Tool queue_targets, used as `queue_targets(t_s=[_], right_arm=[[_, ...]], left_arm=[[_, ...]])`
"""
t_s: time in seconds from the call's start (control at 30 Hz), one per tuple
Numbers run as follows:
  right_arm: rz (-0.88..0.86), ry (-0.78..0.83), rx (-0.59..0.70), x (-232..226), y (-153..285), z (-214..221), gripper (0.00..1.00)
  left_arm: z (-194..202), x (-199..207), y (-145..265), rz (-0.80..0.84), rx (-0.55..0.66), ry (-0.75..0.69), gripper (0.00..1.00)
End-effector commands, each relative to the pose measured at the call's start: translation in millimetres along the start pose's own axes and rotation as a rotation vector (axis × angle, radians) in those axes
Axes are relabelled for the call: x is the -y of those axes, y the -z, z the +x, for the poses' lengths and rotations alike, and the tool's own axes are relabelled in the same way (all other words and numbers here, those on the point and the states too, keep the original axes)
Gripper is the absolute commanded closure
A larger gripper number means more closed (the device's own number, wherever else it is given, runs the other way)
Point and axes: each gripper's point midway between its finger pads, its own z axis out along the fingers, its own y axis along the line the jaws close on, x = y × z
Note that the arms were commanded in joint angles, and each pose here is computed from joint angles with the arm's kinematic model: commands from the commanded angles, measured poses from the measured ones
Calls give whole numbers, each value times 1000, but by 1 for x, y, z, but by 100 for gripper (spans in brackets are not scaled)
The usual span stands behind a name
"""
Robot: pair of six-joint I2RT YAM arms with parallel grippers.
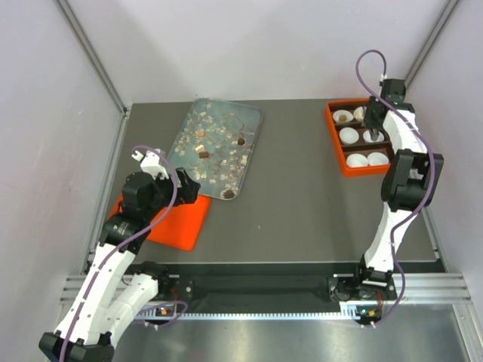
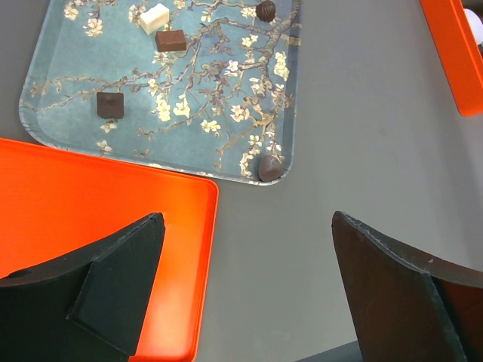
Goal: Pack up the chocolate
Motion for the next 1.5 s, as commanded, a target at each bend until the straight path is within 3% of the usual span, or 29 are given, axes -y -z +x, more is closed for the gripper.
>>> queue_targets(t_s=[0.0, 0.37, 0.57, 0.77, 1.0, 1.17, 1.47], right_arm=[[5, -26, 114, 7, 21, -42, 60], [-57, -29, 177, -21, 78, -51, 60], [-126, 50, 219, -70, 122, -38, 60], [-355, 184, 261, -166, 172, 13, 59], [-646, 433, 226, -282, 217, 132, 54], [-728, 590, 161, -318, 230, 192, 53], [-872, 688, 86, -330, 256, 244, 50]], left_arm=[[-3, 1, 0, 4, 15, -5, 3], [-3, 2, 0, 8, 15, -6, 3], [-3, 2, 0, 7, 17, -6, 3], [-4, 1, 1, 2, 19, -5, 3], [-7, -2, 3, -16, 33, -2, 4], [-9, -3, 5, -21, 41, -2, 4], [-10, -2, 7, -19, 49, -1, 4]])
